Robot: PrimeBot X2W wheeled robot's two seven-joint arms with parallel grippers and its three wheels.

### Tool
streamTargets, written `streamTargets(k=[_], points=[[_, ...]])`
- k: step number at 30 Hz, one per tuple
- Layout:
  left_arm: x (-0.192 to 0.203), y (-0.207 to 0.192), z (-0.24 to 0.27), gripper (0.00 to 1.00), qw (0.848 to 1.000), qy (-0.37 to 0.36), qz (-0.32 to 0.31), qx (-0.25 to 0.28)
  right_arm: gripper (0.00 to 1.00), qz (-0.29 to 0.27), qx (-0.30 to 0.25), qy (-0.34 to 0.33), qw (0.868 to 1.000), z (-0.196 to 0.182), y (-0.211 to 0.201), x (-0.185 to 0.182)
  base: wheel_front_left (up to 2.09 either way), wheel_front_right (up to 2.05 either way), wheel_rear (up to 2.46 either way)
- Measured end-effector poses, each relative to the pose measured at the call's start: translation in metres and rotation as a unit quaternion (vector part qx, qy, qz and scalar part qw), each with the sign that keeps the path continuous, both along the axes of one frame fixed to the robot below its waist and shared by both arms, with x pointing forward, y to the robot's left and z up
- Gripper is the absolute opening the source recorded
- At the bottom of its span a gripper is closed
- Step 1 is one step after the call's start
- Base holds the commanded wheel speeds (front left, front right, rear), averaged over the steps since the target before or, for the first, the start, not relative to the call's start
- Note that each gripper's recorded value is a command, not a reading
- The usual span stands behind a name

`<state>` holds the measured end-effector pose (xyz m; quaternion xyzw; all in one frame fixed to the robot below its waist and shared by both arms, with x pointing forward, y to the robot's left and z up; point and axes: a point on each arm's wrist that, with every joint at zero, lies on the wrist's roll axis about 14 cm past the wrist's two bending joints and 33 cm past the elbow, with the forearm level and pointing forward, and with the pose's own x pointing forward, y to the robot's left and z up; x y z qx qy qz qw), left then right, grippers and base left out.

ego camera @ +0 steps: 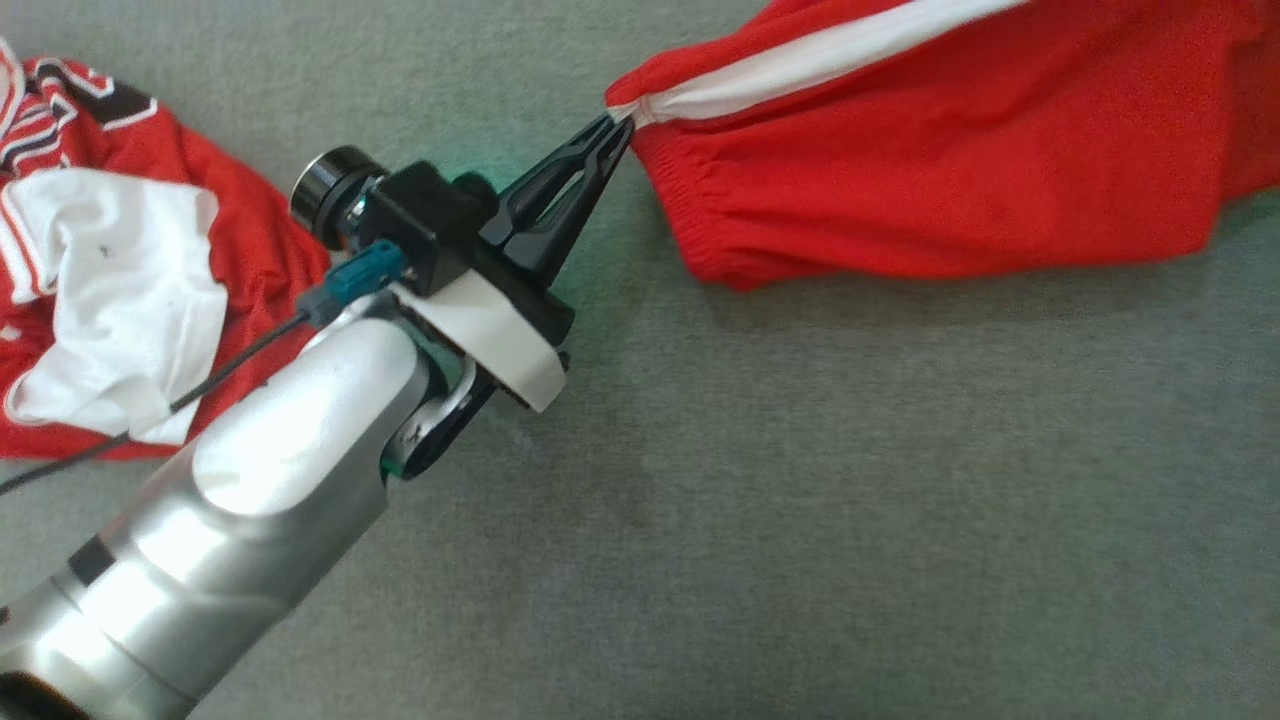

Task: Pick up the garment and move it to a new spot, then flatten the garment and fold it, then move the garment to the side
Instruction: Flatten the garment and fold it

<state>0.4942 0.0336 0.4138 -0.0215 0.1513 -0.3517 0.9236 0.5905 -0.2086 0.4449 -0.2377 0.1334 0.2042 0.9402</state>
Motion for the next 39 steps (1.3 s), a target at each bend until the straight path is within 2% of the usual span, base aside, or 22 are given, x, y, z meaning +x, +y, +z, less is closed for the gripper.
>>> streamTargets(k=[2, 3, 4, 5, 6, 8, 9, 10, 15, 19, 25, 30, 31, 32, 33, 34, 37, 39], points=[[0.002, 0.003, -0.007, 0.0, 1.0, 0.008, 0.003, 0.004, 0.04, 0.014, -0.005, 0.006, 1.0, -0.011, 0.01, 0.01, 0.0, 0.0, 0.0], [0.002, 0.003, -0.007, 0.0, 1.0, 0.008, 0.003, 0.004, 0.17, 0.014, -0.005, 0.006, 1.0, -0.011, 0.01, 0.01, 0.0, 0.0, 0.0], [0.003, 0.005, -0.011, 0.0, 1.0, 0.012, 0.006, 0.006, 0.43, 0.02, -0.007, 0.009, 1.0, -0.016, 0.014, 0.015, 0.0, 0.0, 0.0], [0.003, 0.007, -0.015, 0.0, 1.0, 0.016, 0.009, 0.008, 0.65, 0.024, -0.009, 0.011, 1.0, -0.021, 0.017, 0.019, 0.0, 0.0, 0.0], [0.003, 0.008, -0.018, 0.0, 1.0, 0.02, 0.012, 0.009, 1.0, 0.028, -0.011, 0.012, 0.999, -0.025, 0.019, 0.023, 0.0, 0.0, 0.0], [0.003, 0.009, -0.021, 0.0, 1.0, 0.021, 0.013, 0.007, 1.0, 0.033, -0.012, 0.011, 0.999, -0.031, 0.022, 0.03, 0.0, 0.0, 0.0], [0.004, 0.01, -0.021, 0.46, 1.0, 0.018, 0.016, 0.004, 1.0, 0.034, -0.006, 0.007, 0.999, -0.031, 0.024, 0.033, 0.0, 0.0, 0.0], [0.005, 0.01, -0.019, 1.0, 1.0, 0.014, 0.019, 0.001, 1.0, 0.032, 0.0, 0.004, 0.999, -0.032, 0.025, 0.035, 0.0, 0.0, 0.0], [0.014, 0.012, 0.004, 1.0, 0.998, -0.043, 0.05, -0.012, 1.0, 0.007, 0.052, 0.0, 0.999, -0.029, 0.024, 0.034, 0.0, 0.0, 0.0], [0.015, 0.025, 0.023, 1.0, 0.991, -0.085, 0.105, -0.014, 1.0, -0.034, 0.11, 0.028, 0.993, -0.035, 0.017, 0.018, 0.0, 0.0, 0.0], [-0.001, 0.042, 0.081, 1.0, 0.962, -0.165, 0.211, -0.06, 1.0, -0.1, 0.131, 0.111, 0.98, -0.073, -0.005, -0.016, 0.0, 0.0, 0.0], [-0.033, 0.063, 0.086, 1.0, 0.945, -0.169, 0.273, -0.065, 1.0, -0.123, 0.162, 0.172, 0.964, -0.095, 0.008, -0.027, 0.0, 0.0, 0.0], [-0.039, 0.067, 0.085, 1.0, 0.943, -0.164, 0.282, -0.065, 0.74, -0.127, 0.172, 0.181, 0.96, -0.097, 0.012, -0.027, 0.0, 0.0, 0.0], [-0.044, 0.07, 0.083, 1.0, 0.941, -0.159, 0.29, -0.067, 0.41, -0.13, 0.184, 0.189, 0.956, -0.097, 0.016, -0.027, 0.0, 0.0, 0.0], [-0.049, 0.072, 0.083, 1.0, 0.94, -0.155, 0.296, -0.069, 0.16, -0.132, 0.195, 0.198, 0.952, -0.096, 0.021, -0.027, 0.0, 0.0, 0.0], [-0.053, 0.076, 0.082, 1.0, 0.938, -0.154, 0.303, -0.069, 0.0, -0.131, 0.205, 0.206, 0.948, -0.095, 0.026, -0.028, 0.0, 0.0, 0.0], [-0.06, 0.084, 0.084, 1.0, 0.934, -0.155, 0.315, -0.069, 0.0, -0.12, 0.218, 0.22, 0.943, -0.093, 0.037, -0.035, 0.0, 0.0, 0.0], [-0.06, 0.089, 0.088, 1.0, 0.932, -0.164, 0.317, -0.068, 0.0, -0.129, 0.215, 0.212, 0.945, -0.089, 0.026, -0.041, 0.0, 0.0, 0.0]])
